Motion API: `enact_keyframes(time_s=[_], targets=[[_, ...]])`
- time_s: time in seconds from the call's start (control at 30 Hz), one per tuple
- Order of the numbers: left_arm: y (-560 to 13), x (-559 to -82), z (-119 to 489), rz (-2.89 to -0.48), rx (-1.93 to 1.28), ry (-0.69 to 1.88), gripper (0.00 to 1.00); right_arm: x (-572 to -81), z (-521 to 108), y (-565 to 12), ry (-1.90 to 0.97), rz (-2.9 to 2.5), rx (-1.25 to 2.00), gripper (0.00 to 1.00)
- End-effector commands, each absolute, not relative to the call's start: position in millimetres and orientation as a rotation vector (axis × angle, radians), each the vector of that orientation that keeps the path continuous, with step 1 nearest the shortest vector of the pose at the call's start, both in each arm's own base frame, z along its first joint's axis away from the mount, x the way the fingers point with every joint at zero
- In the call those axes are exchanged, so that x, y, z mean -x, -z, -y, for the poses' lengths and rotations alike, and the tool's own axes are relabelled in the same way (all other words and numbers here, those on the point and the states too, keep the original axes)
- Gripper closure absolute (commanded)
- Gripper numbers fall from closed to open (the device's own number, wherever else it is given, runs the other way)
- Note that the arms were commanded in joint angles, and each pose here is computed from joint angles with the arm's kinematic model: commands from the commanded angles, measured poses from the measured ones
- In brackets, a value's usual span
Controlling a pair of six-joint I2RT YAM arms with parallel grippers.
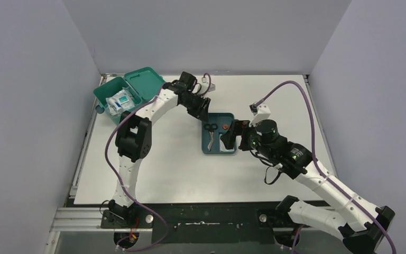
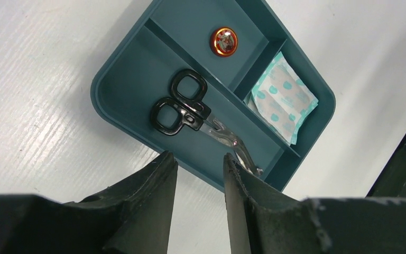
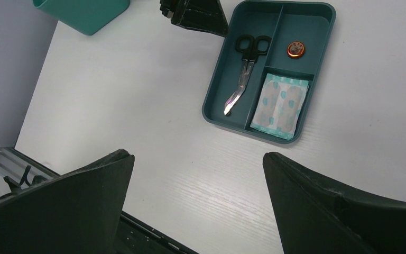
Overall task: Organize the medicine kit
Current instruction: Place the scissors in the medicine box compartment, then pick up the medicine box compartment at the center of the board.
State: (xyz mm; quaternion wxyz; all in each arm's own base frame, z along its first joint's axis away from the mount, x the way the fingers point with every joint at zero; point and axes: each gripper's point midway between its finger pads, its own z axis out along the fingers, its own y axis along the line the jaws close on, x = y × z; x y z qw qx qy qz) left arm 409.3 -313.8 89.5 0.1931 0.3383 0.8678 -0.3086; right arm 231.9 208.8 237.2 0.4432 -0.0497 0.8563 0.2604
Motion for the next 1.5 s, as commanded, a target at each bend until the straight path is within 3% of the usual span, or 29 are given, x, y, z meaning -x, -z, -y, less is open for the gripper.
enact_keyframes(time_s=[0.0, 0.17, 0.7, 0.73, 0.77, 0.8, 1.1, 1.47], targets=[[-125, -425, 319, -2.337, -0.867, 0.892, 0.64, -237, -200, -242, -0.629, -2.093, 0.038, 0.00], [-151, -429, 301, -2.310, -0.692, 0.892, 0.63, -244, -189, -224, -0.525, -2.144, -0.039, 0.00], [-204, -379, 176, -2.258, -0.333, 0.525, 0.32, -278, -181, -156, -0.321, -2.230, -0.179, 0.04], [-204, -375, 169, -2.253, -0.302, 0.512, 0.25, -279, -181, -152, -0.318, -2.230, -0.180, 0.06], [-204, -370, 163, -2.247, -0.274, 0.500, 0.06, -281, -181, -147, -0.318, -2.231, -0.180, 0.09], [-204, -366, 157, -2.239, -0.251, 0.487, 0.03, -283, -183, -143, -0.325, -2.234, -0.172, 0.13], [-196, -336, 117, -2.181, -0.153, 0.347, 0.03, -293, -178, -97, -0.309, -2.302, -0.217, 0.50], [-203, -322, 44, -2.070, 0.151, 0.004, 0.03, -302, -177, -60, -0.270, -2.376, -0.243, 0.64]])
